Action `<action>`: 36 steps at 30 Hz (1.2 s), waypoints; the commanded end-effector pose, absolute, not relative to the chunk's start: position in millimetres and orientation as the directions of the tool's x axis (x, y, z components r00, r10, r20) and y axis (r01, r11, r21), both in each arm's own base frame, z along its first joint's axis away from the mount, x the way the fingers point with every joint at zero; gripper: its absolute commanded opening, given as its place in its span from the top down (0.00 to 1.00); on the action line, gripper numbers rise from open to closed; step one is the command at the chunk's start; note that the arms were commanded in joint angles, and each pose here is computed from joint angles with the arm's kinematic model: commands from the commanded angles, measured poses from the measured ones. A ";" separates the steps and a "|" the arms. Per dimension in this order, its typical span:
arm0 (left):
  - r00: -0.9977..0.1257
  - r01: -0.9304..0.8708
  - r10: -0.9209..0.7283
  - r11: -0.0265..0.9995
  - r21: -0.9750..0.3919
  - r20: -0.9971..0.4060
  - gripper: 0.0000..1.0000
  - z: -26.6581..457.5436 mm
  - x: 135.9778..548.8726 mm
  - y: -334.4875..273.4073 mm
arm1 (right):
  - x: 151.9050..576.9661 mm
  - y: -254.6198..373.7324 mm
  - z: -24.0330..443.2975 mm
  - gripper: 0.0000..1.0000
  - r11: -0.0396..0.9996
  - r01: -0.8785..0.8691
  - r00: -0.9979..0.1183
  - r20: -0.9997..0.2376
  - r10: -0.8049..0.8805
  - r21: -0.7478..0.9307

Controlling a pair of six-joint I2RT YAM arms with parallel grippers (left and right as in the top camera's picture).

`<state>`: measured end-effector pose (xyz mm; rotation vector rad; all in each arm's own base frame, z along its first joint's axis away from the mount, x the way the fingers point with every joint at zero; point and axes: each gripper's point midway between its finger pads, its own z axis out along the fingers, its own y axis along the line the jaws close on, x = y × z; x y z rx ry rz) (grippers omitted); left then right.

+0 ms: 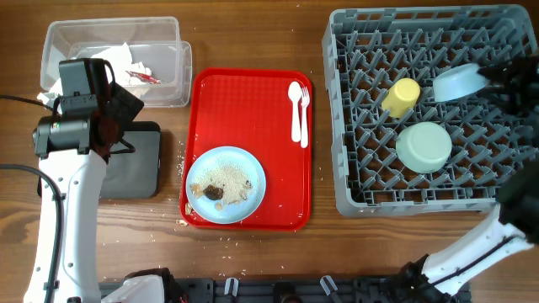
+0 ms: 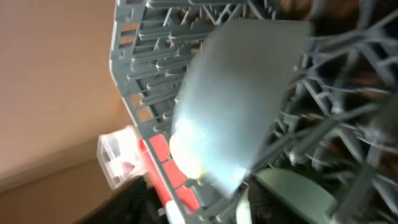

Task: Sort waste into correct bins and load items into the dishwasher rack
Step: 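Carry the bowl into the rack's upper right and release it, then reach the right gripper to the white spoon and grasp it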

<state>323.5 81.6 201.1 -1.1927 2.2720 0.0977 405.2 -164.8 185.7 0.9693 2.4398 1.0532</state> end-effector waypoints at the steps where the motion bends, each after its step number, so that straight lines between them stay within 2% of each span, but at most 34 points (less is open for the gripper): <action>1: -0.433 -0.783 -0.728 0.596 -0.179 -0.531 0.00 204.2 321.7 86.3 | 388.0 -165.1 244.3 0.00 0.616 0.480 -0.669 -0.193 0.718 0.624; 4: -0.433 -0.783 -0.728 0.596 -0.179 -0.531 0.00 204.2 321.7 86.3 | 403.2 -146.7 268.1 0.02 0.685 0.387 -0.683 -0.307 0.662 0.617; 5: -0.433 -0.783 -0.728 0.596 -0.179 -0.531 0.00 204.2 321.7 86.3 | 410.2 -141.7 269.3 0.09 0.703 0.368 -0.689 -0.330 0.646 0.608; 6: -0.433 -0.783 -0.728 0.596 -0.179 -0.531 0.00 204.2 321.7 86.3 | 418.5 -138.9 266.7 0.18 0.714 0.375 -0.685 -0.343 0.643 0.591; 7: -0.433 -0.783 -0.728 0.596 -0.179 -0.531 0.00 204.2 321.7 86.3 | 430.3 -138.4 257.9 0.44 0.725 0.425 -0.667 -0.353 0.655 0.542; 8: -0.433 -0.783 -0.728 0.596 -0.179 -0.531 0.00 204.2 321.7 86.3 | 436.5 -138.8 251.9 0.57 0.730 0.458 -0.656 -0.362 0.662 0.507; 9: -0.433 -0.783 -0.728 0.596 -0.179 -0.531 0.00 204.2 321.7 86.3 | 444.1 -139.8 243.3 0.65 0.736 0.504 -0.640 -0.377 0.670 0.453; 12: -0.433 -0.783 -0.728 0.596 -0.179 -0.531 0.00 204.2 321.7 86.3 | 459.0 -141.6 208.9 0.71 0.747 0.602 -0.633 -0.403 0.661 0.280; 14: -0.433 -0.783 -0.728 0.596 -0.179 -0.531 0.00 204.2 321.7 86.3 | 460.8 -126.7 186.0 0.71 0.769 0.586 -0.687 -0.346 0.639 0.255; 15: -0.433 -0.783 -0.729 0.596 -0.179 -0.531 0.00 204.2 321.7 86.3 | 460.1 -113.4 178.6 0.72 0.789 0.552 -0.727 -0.307 0.614 0.270; 16: -0.433 -0.783 -0.728 0.596 -0.179 -0.531 0.00 204.2 321.7 86.3 | 462.8 -94.2 175.9 0.85 0.832 0.462 -0.788 -0.289 0.544 0.307; 17: -0.433 -0.783 -0.729 0.596 -0.179 -0.531 0.00 204.3 321.8 86.3 | 465.8 -77.2 178.5 0.92 0.866 0.364 -0.833 -0.296 0.468 0.344; 18: -0.433 -0.783 -0.728 0.596 -0.179 -0.531 0.00 204.2 321.7 86.3 | 468.0 -56.6 183.2 0.94 0.885 0.256 -0.869 -0.308 0.387 0.390; 23: -0.433 -0.783 -0.728 0.596 -0.179 -0.531 0.00 204.2 321.7 86.3 | 463.2 5.1 224.8 0.92 0.849 0.042 -0.892 -0.364 0.269 0.527; 24: -0.433 -0.783 -0.728 0.596 -0.179 -0.531 0.00 204.2 321.7 86.3 | 460.9 20.2 235.1 0.86 0.834 -0.027 -0.893 -0.389 0.228 0.551; 25: -0.433 -0.783 -0.728 0.596 -0.179 -0.531 0.00 204.2 321.7 86.3 | 456.4 40.7 244.9 0.75 0.814 -0.094 -0.895 -0.406 0.183 0.574; 26: -0.433 -0.783 -0.728 0.596 -0.179 -0.531 0.00 204.2 321.7 86.3 | 451.0 56.0 246.6 0.52 0.809 -0.113 -0.904 -0.397 0.157 0.577; 27: -0.433 -0.783 -0.728 0.596 -0.179 -0.531 0.00 204.2 321.7 86.3 | 445.4 69.6 244.5 0.41 0.807 -0.123 -0.916 -0.378 0.131 0.578; 31: -0.433 -0.783 -0.728 0.596 -0.179 -0.531 0.00 204.2 321.7 86.3 | 422.8 124.5 217.8 0.46 0.878 -0.075 -0.962 -0.267 0.062 0.473; 36: -0.433 -0.783 -0.728 0.596 -0.179 -0.531 0.00 204.2 321.7 86.3 | 413.0 184.8 188.6 0.46 0.975 -0.034 -0.946 -0.323 0.040 0.221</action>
